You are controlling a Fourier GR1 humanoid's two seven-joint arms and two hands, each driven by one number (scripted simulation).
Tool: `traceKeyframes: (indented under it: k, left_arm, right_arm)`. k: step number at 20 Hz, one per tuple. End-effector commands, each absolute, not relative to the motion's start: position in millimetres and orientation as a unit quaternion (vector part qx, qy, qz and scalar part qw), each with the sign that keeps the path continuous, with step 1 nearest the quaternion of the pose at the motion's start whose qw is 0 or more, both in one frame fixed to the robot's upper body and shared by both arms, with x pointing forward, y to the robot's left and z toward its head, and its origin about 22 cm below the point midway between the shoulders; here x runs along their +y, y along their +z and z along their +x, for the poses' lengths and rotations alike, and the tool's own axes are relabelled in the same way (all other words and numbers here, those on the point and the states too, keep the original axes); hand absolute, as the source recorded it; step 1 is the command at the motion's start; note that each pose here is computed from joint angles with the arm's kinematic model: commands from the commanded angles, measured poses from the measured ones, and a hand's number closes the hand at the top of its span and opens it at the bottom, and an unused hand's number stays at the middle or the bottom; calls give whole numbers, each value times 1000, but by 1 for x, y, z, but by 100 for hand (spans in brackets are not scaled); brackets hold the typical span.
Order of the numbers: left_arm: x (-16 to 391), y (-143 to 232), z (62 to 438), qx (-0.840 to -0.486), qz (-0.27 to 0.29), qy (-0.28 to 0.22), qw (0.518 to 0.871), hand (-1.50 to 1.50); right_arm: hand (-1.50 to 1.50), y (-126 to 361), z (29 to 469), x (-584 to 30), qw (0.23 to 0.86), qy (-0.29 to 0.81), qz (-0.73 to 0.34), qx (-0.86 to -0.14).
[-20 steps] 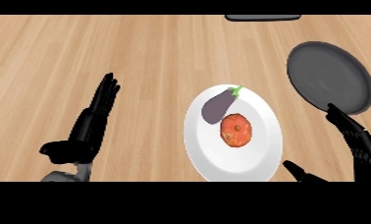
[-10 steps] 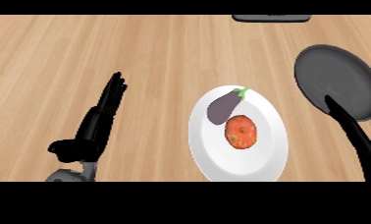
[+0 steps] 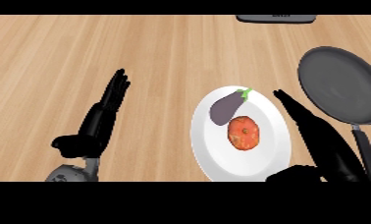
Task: Pick the squash from the plate and place it in the pan
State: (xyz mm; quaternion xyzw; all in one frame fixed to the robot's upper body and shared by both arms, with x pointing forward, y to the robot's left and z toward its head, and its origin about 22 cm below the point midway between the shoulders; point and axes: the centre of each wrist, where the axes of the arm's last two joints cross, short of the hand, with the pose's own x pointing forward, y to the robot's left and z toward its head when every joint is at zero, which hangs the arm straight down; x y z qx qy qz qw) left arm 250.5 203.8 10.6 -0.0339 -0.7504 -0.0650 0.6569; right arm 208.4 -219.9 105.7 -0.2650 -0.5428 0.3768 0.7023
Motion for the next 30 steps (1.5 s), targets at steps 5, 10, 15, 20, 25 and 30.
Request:
traceKeyframes:
  k: [5,10,15,20,25,30]
  left_arm:
    - [209,-1,244,-747,-30,-56,662,0]
    - [203,-3,244,-748,-31,-47,661,0]
    - [221,10,255,-745,-25,-49,665,0]
    - [196,22,247,-750,-23,-54,658,0]
    - [219,-14,249,-743,-27,-56,667,0]
    - [208,2,232,-750,-25,-59,658,0]
  right_arm:
    - [-150,73,247,-166,717,439,-271,-469]
    - [-150,65,233,-163,723,442,-262,-462]
    - [-150,62,245,-155,733,423,-272,-458]
    - [-150,58,230,-156,737,400,-265,-476]
    - [-150,35,248,-173,735,406,-278,-467]
    - [-150,-3,249,-157,750,413,-269,-441]
